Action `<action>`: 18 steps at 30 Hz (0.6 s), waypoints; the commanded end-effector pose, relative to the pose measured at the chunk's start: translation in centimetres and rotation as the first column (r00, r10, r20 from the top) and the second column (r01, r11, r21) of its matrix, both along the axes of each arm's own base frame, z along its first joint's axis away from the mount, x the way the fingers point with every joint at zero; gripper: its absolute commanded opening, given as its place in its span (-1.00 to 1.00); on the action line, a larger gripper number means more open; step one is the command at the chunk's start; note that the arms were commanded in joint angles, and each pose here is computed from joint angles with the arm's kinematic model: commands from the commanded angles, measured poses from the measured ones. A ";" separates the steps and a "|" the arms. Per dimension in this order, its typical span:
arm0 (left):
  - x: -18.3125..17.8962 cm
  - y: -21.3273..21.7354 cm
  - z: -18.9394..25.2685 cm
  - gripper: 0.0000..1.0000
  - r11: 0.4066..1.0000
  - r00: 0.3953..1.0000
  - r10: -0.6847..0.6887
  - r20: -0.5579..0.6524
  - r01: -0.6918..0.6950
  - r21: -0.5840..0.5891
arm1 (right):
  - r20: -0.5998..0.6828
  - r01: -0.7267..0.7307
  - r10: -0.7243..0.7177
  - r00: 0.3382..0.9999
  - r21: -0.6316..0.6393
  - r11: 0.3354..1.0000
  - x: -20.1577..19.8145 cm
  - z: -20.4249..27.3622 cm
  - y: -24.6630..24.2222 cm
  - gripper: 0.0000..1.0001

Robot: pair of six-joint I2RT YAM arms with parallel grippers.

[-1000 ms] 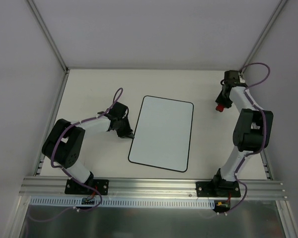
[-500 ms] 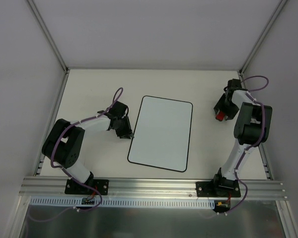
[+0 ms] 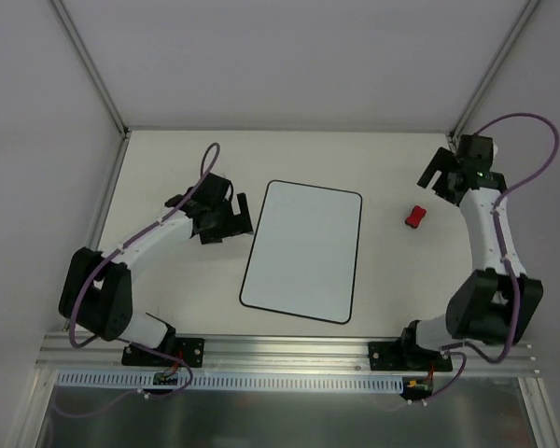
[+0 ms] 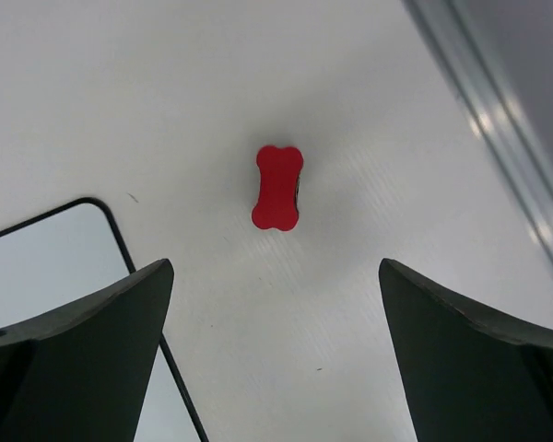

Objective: Erase the whiteboard

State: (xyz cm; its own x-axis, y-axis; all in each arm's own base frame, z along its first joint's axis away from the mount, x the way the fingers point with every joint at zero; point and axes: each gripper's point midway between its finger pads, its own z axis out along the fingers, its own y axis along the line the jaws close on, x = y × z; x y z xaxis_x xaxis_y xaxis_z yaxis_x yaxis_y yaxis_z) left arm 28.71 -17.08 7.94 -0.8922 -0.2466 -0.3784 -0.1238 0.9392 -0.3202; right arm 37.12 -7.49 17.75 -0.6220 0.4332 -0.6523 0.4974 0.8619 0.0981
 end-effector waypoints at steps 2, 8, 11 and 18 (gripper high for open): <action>2.4 3.3 9.9 0.97 0.997 0.957 -0.012 0.288 -0.009 0.071 | 0.160 -0.074 0.091 0.983 -0.110 0.991 -3.8 8.5 0.1 0.98; 1.6 8.2 22.3 0.97 0.984 0.795 -0.005 0.606 -0.104 0.144 | 0.421 -0.085 0.176 0.890 -0.224 0.971 -9.3 18.1 1.3 0.98; 0.3 10.6 29.2 0.98 0.971 0.669 -0.018 0.743 -0.166 0.173 | 0.519 -0.075 0.212 0.828 -0.272 0.959 -12.1 21.8 2.0 0.98; -4.6 16.1 38.7 0.98 0.917 0.459 -0.034 0.888 -0.339 0.210 | 0.640 -0.067 0.322 0.698 -0.390 0.919 -16.9 28.3 3.6 0.98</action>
